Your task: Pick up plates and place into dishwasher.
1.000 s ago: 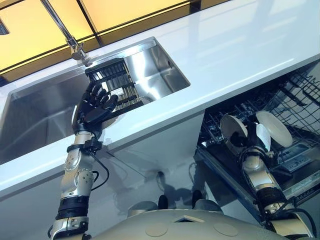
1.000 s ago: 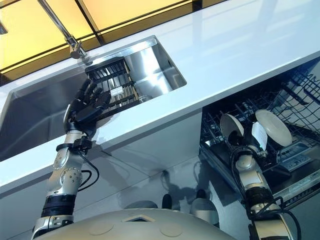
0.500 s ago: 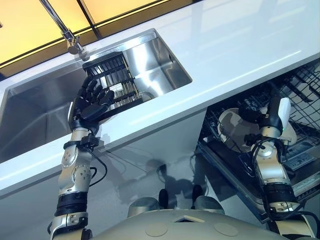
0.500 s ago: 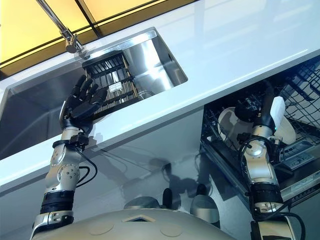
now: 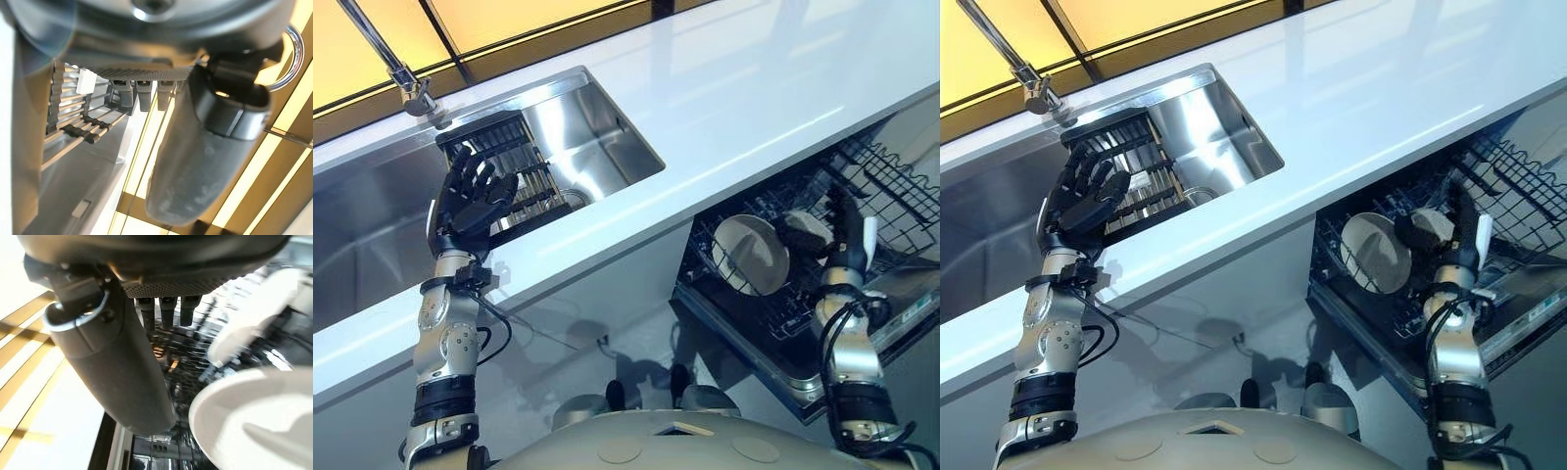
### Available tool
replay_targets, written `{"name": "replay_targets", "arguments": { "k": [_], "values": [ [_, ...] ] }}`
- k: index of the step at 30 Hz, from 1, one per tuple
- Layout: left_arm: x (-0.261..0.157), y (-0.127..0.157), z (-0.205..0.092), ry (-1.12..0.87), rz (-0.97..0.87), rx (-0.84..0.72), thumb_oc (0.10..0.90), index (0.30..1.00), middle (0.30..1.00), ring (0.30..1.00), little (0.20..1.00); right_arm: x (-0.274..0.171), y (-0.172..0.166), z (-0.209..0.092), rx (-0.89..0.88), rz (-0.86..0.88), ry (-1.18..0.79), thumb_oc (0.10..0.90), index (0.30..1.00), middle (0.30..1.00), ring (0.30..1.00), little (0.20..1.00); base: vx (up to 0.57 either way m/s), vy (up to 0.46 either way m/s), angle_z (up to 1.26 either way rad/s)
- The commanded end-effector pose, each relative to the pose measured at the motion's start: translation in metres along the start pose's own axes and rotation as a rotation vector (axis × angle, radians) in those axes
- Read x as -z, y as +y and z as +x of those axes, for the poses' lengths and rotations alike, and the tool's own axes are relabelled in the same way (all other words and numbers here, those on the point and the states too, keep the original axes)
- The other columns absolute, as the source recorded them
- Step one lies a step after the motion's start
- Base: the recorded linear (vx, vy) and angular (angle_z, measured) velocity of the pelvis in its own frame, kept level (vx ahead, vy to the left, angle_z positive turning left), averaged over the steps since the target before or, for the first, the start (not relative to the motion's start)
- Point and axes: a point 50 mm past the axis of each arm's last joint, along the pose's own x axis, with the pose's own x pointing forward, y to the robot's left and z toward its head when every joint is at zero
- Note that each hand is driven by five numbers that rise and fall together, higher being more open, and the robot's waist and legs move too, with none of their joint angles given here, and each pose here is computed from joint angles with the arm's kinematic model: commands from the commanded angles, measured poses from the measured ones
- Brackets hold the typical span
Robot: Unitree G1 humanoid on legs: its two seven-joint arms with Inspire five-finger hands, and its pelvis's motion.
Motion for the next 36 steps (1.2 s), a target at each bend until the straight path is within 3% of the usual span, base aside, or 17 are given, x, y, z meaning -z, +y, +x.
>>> {"name": "replay_targets", "arguments": {
  "k": [1,4,12,20,28,36],
  "values": [
    [-0.036,0.016,0.005,-0.187,0.089,0.007,0.800,0.900,0.900,0.900,0.900,-0.033,-0.016,0.006,0.154,0.292,-0.203,0.800,0.900,0.900,0.900,0.900,-0.01,0.033,-0.07],
    [-0.038,0.020,0.006,-0.195,0.081,-0.013,0.800,0.900,0.900,0.900,0.900,0.003,-0.021,-0.001,0.282,0.466,-0.035,0.800,0.900,0.900,0.900,0.900,-0.01,0.046,-0.11],
    [-0.043,0.024,0.012,-0.190,0.077,-0.016,0.800,0.900,0.900,0.900,0.900,0.037,-0.031,-0.018,0.519,0.486,0.047,0.800,0.900,0.900,0.900,0.900,-0.01,0.020,-0.02],
    [-0.047,0.024,0.015,-0.190,0.067,-0.023,0.800,0.900,0.900,0.900,0.900,0.065,-0.024,-0.030,0.499,0.431,0.176,0.800,0.900,0.900,0.900,0.900,0.00,0.007,0.02],
    [-0.045,0.024,0.012,-0.180,0.057,-0.034,0.800,0.900,0.900,0.900,0.900,0.082,-0.007,-0.039,0.306,0.446,0.278,0.800,0.900,0.900,0.900,0.900,0.01,0.014,0.05],
    [-0.044,0.016,0.014,-0.164,0.056,-0.021,0.800,0.900,0.900,0.900,0.900,0.089,0.029,-0.050,-0.148,0.628,0.325,0.800,0.900,0.900,0.900,0.900,0.01,0.002,0.02]
  ]
}}
